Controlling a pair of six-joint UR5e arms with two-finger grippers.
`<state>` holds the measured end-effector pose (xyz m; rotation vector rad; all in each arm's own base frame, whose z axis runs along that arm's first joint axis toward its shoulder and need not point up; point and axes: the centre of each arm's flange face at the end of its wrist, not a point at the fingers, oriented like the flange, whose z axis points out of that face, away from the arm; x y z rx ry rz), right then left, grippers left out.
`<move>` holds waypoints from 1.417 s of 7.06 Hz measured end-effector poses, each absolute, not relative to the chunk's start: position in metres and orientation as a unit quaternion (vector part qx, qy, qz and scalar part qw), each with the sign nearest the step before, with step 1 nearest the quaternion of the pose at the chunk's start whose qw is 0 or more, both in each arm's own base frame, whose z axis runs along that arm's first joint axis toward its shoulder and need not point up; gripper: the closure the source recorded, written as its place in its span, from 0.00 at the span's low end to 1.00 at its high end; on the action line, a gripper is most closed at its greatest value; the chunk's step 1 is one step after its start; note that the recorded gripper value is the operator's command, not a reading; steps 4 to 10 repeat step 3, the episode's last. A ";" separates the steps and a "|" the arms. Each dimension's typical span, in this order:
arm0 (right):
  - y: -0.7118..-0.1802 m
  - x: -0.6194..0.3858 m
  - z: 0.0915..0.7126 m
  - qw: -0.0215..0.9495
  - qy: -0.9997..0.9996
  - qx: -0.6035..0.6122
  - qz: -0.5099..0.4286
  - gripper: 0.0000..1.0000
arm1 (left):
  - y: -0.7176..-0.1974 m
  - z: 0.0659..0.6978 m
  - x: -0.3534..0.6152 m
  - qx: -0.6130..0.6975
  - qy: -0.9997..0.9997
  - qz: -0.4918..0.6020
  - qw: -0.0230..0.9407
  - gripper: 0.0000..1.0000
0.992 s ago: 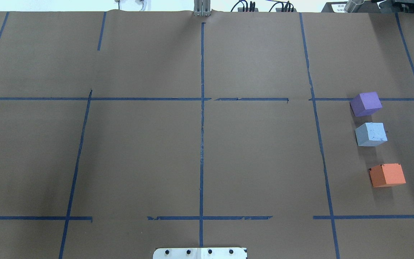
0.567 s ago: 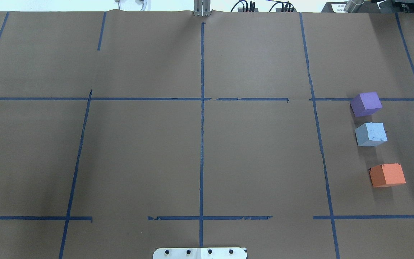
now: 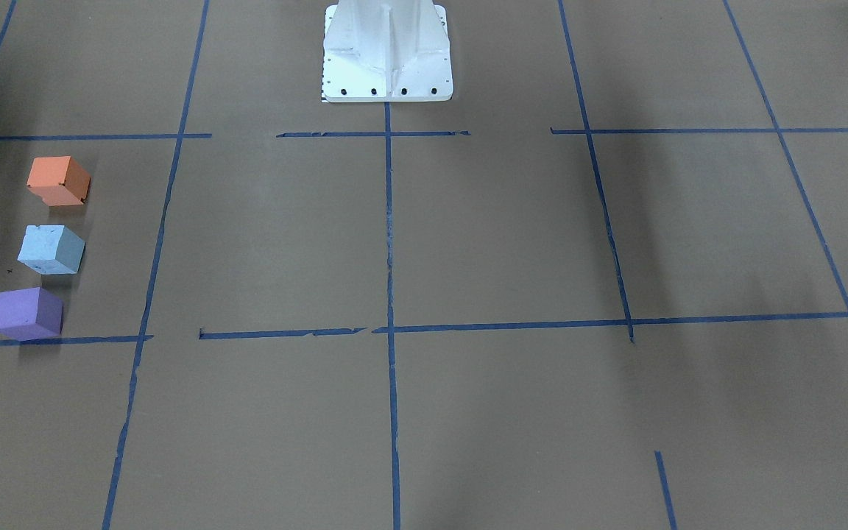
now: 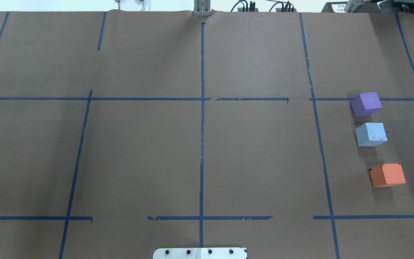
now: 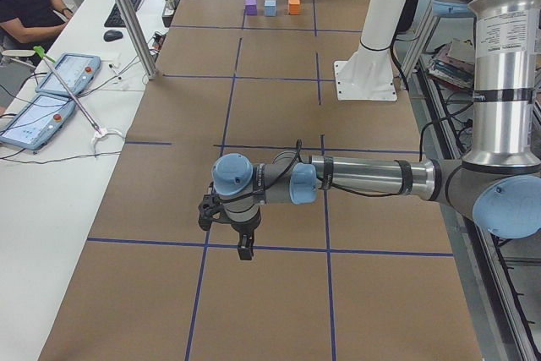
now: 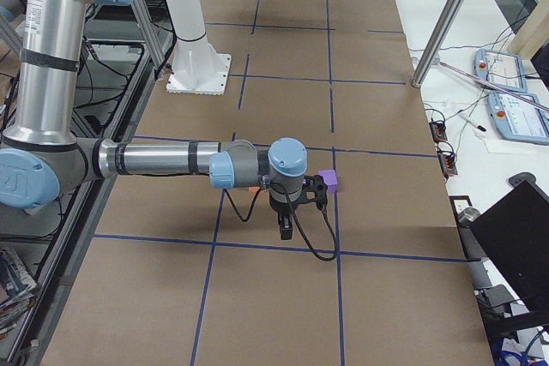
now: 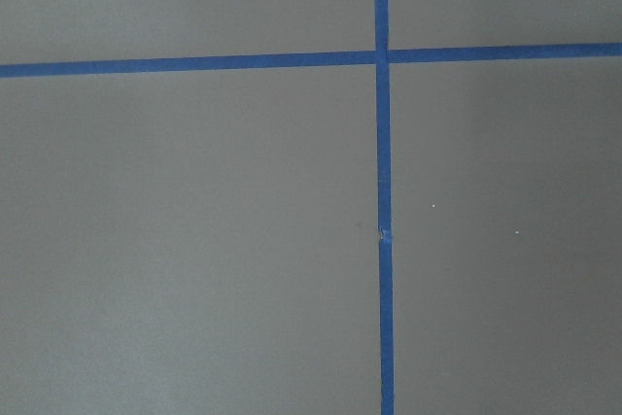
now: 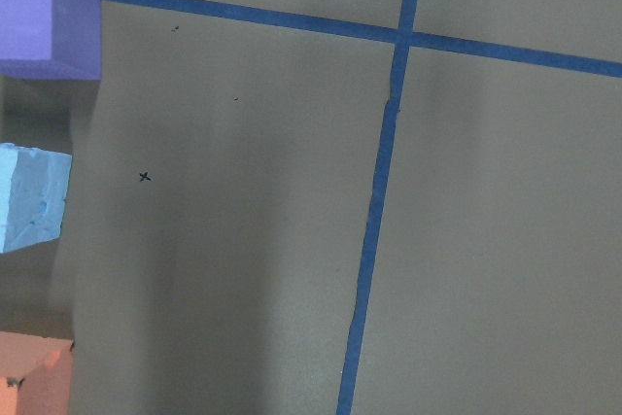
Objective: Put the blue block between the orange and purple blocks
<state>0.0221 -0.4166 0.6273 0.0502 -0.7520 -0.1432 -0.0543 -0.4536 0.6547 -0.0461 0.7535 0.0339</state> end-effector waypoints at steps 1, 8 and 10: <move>-0.416 0.022 0.628 0.927 -0.367 0.024 -0.071 0.00 | -0.454 0.657 -0.054 -0.023 0.371 0.017 0.928 0.00; -0.416 0.022 0.628 0.927 -0.368 0.024 -0.070 0.00 | -0.456 0.653 -0.050 -0.024 0.394 0.014 0.919 0.00; -0.416 0.022 0.628 0.927 -0.368 0.024 -0.070 0.00 | -0.456 0.653 -0.050 -0.024 0.394 0.014 0.919 0.00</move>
